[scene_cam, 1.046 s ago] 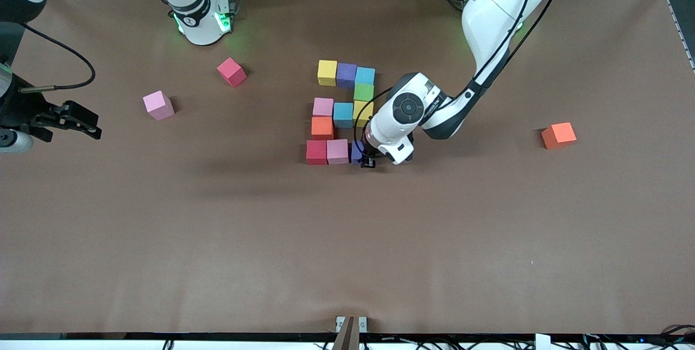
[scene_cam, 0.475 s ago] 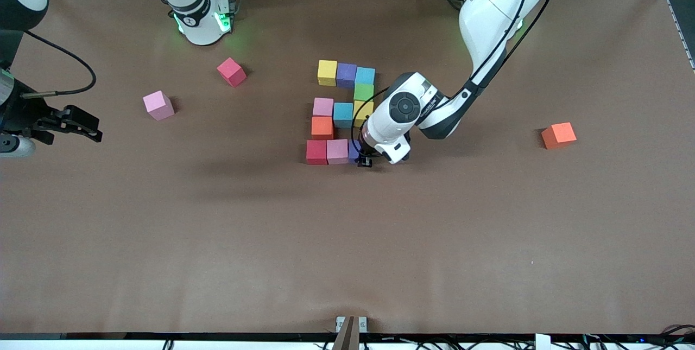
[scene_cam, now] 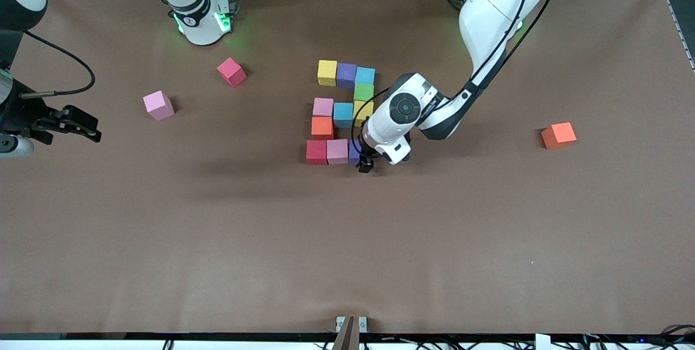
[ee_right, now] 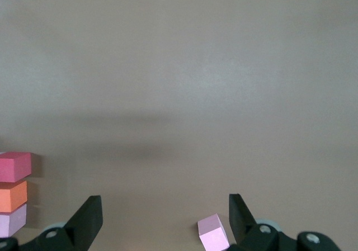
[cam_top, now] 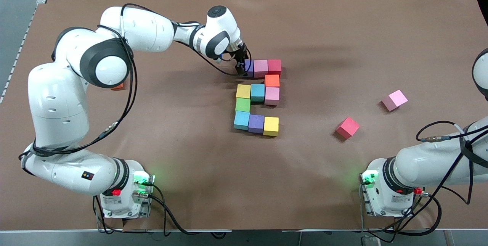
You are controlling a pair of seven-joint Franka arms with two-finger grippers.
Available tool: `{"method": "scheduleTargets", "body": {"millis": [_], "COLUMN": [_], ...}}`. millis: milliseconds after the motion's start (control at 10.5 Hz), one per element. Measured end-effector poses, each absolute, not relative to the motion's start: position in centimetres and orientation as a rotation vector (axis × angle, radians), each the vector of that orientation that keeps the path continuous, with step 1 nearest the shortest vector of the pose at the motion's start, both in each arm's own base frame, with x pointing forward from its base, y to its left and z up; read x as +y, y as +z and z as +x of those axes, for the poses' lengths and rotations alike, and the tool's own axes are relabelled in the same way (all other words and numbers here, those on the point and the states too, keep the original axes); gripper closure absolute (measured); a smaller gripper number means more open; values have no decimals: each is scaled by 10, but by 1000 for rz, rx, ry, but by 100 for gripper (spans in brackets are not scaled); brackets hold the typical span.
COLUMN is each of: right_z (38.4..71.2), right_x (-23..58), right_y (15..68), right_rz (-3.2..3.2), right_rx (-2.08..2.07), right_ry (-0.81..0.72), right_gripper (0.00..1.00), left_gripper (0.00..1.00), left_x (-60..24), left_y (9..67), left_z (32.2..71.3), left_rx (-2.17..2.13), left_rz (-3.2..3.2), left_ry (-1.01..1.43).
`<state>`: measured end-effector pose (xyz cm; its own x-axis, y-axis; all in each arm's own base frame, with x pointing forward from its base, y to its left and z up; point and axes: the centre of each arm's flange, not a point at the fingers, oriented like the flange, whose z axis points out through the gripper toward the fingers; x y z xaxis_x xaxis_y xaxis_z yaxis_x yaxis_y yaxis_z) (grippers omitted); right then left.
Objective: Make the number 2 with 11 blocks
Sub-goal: 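Lower the purple cube beside the light pink cube with the left gripper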
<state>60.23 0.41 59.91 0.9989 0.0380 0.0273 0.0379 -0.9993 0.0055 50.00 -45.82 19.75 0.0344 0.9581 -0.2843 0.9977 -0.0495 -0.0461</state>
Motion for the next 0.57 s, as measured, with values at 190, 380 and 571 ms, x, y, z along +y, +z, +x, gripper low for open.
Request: {"method": "scheduleTargets", "body": {"millis": [190,380,571], "right_z": [602,602,601], "right_x": [4,4,4], "right_y": [599,600,602], "right_rz": [3136,3136,3136], "right_rx": [60,59,59], "right_ry": [43,44,38], "right_gripper": [0,0,0], "left_gripper": [0,0,0], "left_x": [-458,-459,-459], "left_y": [200,203,208], "left_z": [503,504,505], "left_rx": [2042,2042,2041], "left_rz": [2127,2128,2133], "left_ry": [-354,-353,-349]}}
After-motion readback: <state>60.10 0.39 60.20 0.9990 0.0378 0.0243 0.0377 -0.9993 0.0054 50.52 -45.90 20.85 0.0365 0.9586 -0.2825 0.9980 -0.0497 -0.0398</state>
